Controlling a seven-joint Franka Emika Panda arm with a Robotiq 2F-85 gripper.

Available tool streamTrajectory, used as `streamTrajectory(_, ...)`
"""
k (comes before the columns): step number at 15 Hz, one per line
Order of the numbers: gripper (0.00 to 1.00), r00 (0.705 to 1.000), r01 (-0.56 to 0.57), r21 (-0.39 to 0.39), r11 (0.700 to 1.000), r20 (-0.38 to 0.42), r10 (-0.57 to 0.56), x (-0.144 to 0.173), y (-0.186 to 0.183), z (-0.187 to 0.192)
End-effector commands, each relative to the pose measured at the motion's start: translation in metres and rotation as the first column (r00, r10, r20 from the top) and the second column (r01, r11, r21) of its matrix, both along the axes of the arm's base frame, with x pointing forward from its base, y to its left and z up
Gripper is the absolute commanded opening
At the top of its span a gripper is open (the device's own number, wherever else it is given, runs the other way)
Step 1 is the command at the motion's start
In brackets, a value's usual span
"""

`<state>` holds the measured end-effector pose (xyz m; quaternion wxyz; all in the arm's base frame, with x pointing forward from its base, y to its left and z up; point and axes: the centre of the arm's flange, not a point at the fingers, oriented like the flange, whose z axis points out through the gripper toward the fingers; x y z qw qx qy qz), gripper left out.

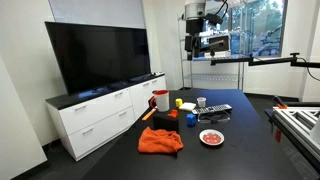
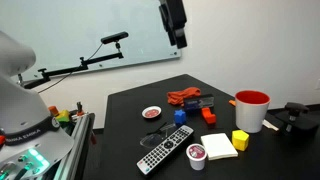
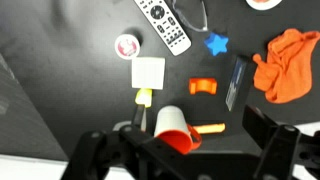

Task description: Press a button on the remote

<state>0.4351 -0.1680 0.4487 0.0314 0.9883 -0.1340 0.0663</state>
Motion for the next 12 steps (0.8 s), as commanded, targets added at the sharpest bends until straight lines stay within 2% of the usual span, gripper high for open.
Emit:
streamTrajectory(1,1.0,0.999,0.001,-0.013,1.0,0.039,-0.001,0.005,-0.002,0.018)
streamTrajectory(3,1.0,0.997,0.004,-0.021,1.0,0.072,-0.003,0.004,-0.004,0.041)
streamTrajectory(7,1.0,0.998,0.004,-0.017,1.0,0.06,-0.003,0.002,-0.003,0.037)
streamTrajectory(9,1.0,0.99,-0.127,0.038,0.991,0.059,0.125,0.0,-0.009,0.034)
streamTrajectory(12,1.0,0.967,-0.249,0.107,0.963,0.075,0.242,-0.004,-0.021,0.035)
